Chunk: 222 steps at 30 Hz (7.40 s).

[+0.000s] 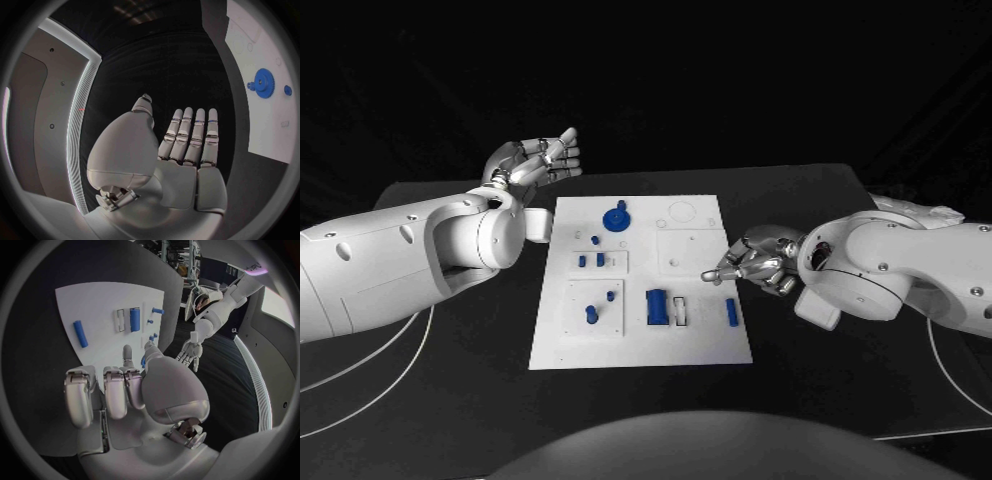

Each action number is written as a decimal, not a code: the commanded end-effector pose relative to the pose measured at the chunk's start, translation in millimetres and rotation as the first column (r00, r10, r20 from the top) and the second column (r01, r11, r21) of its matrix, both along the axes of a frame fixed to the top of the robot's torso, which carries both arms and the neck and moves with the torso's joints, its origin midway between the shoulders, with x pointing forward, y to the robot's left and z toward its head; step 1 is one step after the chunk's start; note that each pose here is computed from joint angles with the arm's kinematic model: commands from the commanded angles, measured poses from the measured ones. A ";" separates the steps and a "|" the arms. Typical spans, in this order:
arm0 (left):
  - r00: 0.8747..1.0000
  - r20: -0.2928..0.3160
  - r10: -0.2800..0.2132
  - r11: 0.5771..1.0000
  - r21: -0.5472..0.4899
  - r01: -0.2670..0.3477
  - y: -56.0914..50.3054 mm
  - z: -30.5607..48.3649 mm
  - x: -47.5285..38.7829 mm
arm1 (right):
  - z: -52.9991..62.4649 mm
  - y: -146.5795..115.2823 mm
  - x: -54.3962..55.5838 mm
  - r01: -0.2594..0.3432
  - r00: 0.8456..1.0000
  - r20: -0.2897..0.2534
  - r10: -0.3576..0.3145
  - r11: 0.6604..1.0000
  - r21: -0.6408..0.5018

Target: Assemble the parts on the task board

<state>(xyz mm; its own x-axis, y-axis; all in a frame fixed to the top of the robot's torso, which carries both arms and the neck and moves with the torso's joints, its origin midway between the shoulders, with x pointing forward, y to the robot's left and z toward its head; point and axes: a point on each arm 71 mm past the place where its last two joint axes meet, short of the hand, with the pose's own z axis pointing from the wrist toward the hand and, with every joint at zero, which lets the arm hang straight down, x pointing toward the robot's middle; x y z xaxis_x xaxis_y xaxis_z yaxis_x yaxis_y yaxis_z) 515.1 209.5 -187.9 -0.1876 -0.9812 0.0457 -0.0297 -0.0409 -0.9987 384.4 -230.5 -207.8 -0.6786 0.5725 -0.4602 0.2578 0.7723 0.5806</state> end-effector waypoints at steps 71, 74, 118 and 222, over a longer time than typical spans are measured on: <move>1.000 0.000 -0.020 1.000 -0.012 0.020 -2.7 0.7 -0.5 | -52.8 -3.5 -3.8 -0.182 0.983 -0.070 0.168 0.892 -0.414; 1.000 -0.001 -0.020 1.000 -0.012 0.020 -2.7 0.6 -0.5 | -53.9 -3.5 -2.6 -0.191 0.982 -0.077 0.175 0.882 -0.431; 1.000 -0.008 -0.030 0.999 -0.015 0.030 -4.6 0.2 -1.4 | -71.2 -0.5 2.6 -0.248 0.969 -0.147 0.201 0.838 -0.487; 1.000 -0.012 -0.027 1.000 -0.012 0.027 -3.1 -0.4 -0.5 | -63.7 37.3 15.0 -0.118 0.953 -0.279 0.115 0.993 0.006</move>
<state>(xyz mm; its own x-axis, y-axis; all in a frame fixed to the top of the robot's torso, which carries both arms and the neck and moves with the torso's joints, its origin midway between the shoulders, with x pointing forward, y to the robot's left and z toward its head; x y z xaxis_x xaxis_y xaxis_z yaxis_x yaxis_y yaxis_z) 514.8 208.3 -189.3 -0.1972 -0.9791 0.0503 -0.0488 -0.0414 -0.9979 400.5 -194.0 -270.5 -0.8294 0.5001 -0.2490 0.3302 0.7984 0.5036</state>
